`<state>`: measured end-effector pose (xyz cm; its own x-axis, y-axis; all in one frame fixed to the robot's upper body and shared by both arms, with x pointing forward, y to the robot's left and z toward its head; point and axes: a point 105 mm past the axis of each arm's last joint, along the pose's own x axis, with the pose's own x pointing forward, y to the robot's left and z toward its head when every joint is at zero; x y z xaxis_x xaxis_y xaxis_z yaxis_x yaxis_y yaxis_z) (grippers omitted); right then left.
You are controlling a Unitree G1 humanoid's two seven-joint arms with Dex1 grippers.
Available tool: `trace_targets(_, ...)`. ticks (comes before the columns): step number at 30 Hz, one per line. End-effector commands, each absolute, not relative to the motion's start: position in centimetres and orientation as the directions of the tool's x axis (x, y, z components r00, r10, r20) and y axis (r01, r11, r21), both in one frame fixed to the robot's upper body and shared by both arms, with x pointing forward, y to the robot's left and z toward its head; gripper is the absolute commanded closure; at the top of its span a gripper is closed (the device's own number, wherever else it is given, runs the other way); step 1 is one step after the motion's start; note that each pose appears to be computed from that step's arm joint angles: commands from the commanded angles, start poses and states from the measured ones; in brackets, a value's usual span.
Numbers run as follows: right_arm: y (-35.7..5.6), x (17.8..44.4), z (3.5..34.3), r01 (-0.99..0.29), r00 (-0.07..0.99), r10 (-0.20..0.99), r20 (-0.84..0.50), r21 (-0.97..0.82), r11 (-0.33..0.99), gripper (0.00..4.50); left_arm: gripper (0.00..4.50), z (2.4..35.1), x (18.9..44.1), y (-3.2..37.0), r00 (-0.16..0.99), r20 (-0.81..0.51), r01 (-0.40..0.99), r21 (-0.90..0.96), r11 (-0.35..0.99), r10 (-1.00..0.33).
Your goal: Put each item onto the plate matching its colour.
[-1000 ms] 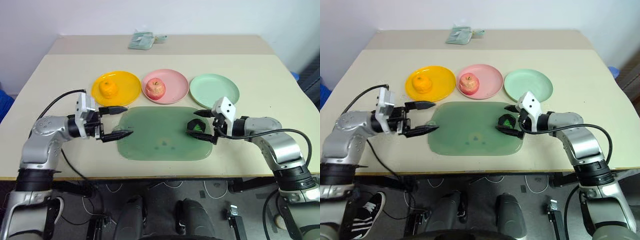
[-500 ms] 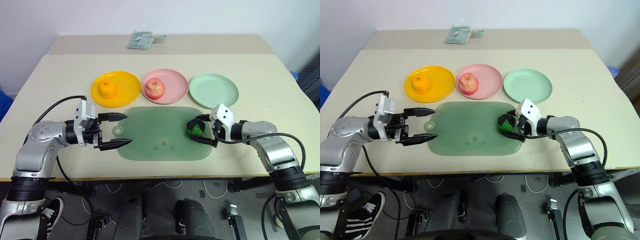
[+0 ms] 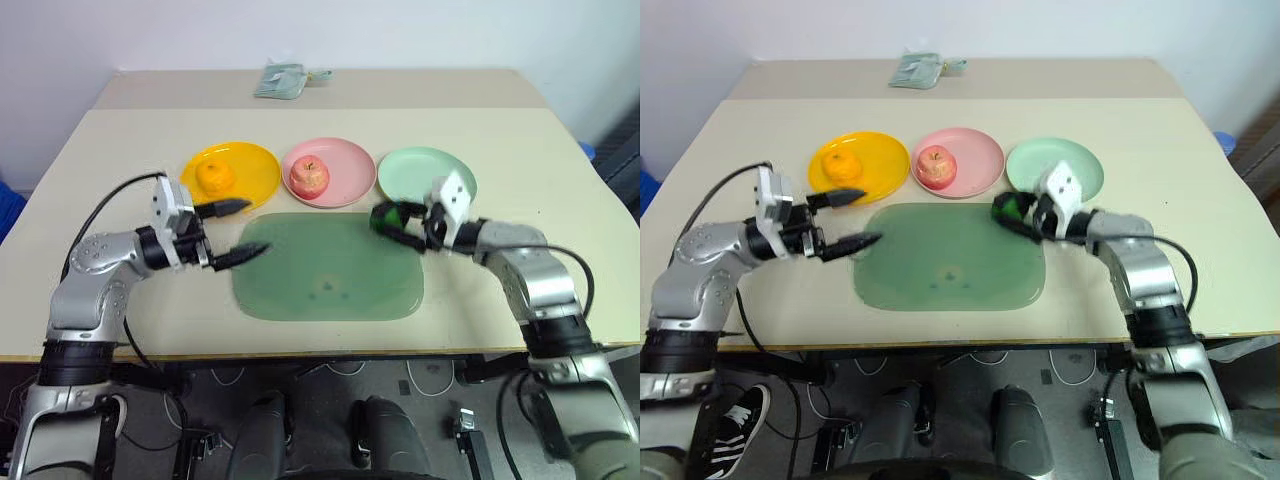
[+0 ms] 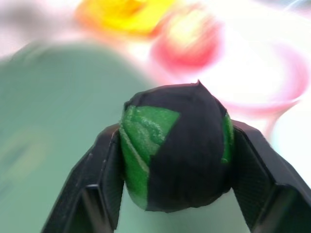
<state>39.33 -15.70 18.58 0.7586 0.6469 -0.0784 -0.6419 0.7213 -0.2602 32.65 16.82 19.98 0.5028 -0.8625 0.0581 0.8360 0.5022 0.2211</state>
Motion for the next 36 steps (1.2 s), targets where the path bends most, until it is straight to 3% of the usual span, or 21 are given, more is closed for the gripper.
trace_targets(1, -19.9, 42.5, 20.0, -0.381, 0.917, 0.399, -0.021, -0.353, 0.855, 1.66, 0.0, 20.7, 33.7, 16.8, 0.576, 0.103, 0.776, 0.242, 0.582, -0.811)
trace_targets(4, -21.3, 44.1, 20.1, -0.283, 0.954, 0.3, -0.005, -0.345, 0.895, 1.66, 0.0, 20.7, 33.7, 16.3, 0.584, 0.138, 0.772, 0.211, 0.6, -0.8)
trace_targets(8, -21.0, 44.7, 19.8, -0.31, 0.947, 0.322, -0.008, -0.294, 0.904, 1.66, 0.0, 20.4, 32.9, 15.7, 0.555, 0.138, 0.8, 0.181, 0.572, -0.82)
trace_targets(9, -21.1, 44.8, 19.8, -0.305, 0.948, 0.317, -0.009, -0.296, 0.905, 1.08, 0.0, 20.3, 32.6, 15.5, 0.545, 0.132, 0.807, 0.183, 0.561, -0.828)
trace_targets(12, -20.9, 44.9, 20.3, -0.319, 0.941, 0.337, 0.014, -0.288, 0.903, 0.03, 0.0, 20.2, 32.2, 15.7, 0.54, 0.12, 0.813, 0.182, 0.553, -0.833)
trace_targets(17, -19.5, 43.2, 23.7, -0.451, 0.855, 0.491, 0.17, -0.225, 0.864, 0.03, 0.0, 21.4, 30.8, 17.1, 0.503, 0.158, 0.835, 0.163, 0.525, -0.85)
trace_targets(20, -17.9, 40.5, 24.7, -0.606, 0.734, 0.644, 0.216, -0.22, 0.764, 0.03, 0.0, 21.0, 29.7, 18.0, 0.483, 0.123, 0.851, 0.166, 0.498, -0.867)
trace_targets(23, -16.0, 36.9, 24.6, -0.758, 0.579, 0.794, 0.183, -0.236, 0.607, 0.03, 0.0, 20.6, 29.0, 18.9, 0.487, 0.104, 0.846, 0.189, 0.498, -0.867)
trace_targets(26, -15.4, 32.7, 22.2, -0.881, 0.424, 0.905, 0.021, -0.221, 0.418, 0.03, 0.0, 20.1, 28.6, 19.4, 0.498, 0.072, 0.84, 0.205, 0.501, -0.864)
trace_targets(30, -16.9, 31.1, 20.9, -0.874, 0.426, 0.901, -0.084, -0.294, 0.386, 0.03, 0.0, 19.1, 27.8, 20.2, 0.508, 0.012, 0.846, 0.18, 0.502, -0.861)
trace_targets(36, -17.4, 30.6, 20.5, -0.869, 0.455, 0.884, -0.108, -0.272, 0.413, 0.03, 0.0, 19.0, 26.5, 22.0, 0.539, -0.02, 0.832, 0.167, 0.529, -0.842)
